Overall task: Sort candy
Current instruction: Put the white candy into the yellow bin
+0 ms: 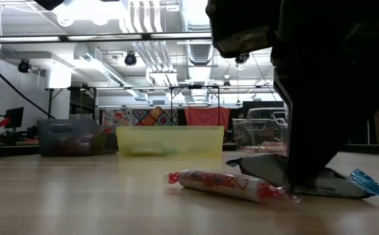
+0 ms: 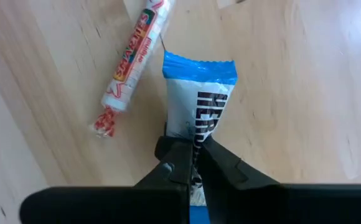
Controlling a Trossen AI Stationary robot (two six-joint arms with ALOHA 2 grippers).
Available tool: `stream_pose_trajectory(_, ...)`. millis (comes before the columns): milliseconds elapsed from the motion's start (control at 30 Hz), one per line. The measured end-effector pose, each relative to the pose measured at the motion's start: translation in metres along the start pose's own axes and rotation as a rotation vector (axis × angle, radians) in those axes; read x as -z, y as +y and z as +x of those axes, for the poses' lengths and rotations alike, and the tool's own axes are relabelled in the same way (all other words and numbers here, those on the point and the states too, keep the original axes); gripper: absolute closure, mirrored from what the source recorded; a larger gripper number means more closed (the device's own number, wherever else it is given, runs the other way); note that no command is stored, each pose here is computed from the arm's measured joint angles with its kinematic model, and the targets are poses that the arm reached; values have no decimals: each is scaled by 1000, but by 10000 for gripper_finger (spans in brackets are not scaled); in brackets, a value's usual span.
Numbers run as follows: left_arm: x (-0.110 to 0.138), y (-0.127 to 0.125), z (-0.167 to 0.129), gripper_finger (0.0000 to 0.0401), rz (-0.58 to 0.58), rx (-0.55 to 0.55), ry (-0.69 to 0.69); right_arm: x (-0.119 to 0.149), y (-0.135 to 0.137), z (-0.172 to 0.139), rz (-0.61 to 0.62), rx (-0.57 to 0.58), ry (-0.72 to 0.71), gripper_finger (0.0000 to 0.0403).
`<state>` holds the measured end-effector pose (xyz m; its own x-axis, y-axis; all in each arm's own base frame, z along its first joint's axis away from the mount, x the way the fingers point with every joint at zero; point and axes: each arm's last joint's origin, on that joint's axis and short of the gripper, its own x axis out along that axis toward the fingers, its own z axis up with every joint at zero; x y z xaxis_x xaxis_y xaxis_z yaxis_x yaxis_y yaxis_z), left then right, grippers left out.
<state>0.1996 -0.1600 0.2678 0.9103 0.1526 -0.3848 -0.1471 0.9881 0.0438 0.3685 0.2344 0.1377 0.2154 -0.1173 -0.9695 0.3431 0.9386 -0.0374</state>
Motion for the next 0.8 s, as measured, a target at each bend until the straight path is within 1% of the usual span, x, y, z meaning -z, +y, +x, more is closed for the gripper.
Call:
stream_pose_trajectory(200,6,-4,6,228,18,3,26,-4,-7,-14,-4,-9,-10,390)
stream_pose_trajectory(300,10,-8,9,228,30,42,59,-11,-15,-35,-12,-10,-65,391)
stream_pose_trajectory(433,15,-14,11,228,39,125,112,-30,-36,-64,-33,10,-167,391)
stream_pose_trajectory(533,22,-19,10,228,76,200,177,-50,-61,-85,-58,57,-261,391)
stream_pose_trajectory(600,26,-22,9,228,108,236,210,-67,-85,-99,-77,106,-325,391)
stream_pose_trajectory(700,32,-26,8,228,146,249,241,-95,-128,-111,-105,227,-392,391)
stream_pose_trajectory(800,35,-28,9,228,154,250,251,-126,-175,-110,-111,315,-423,391)
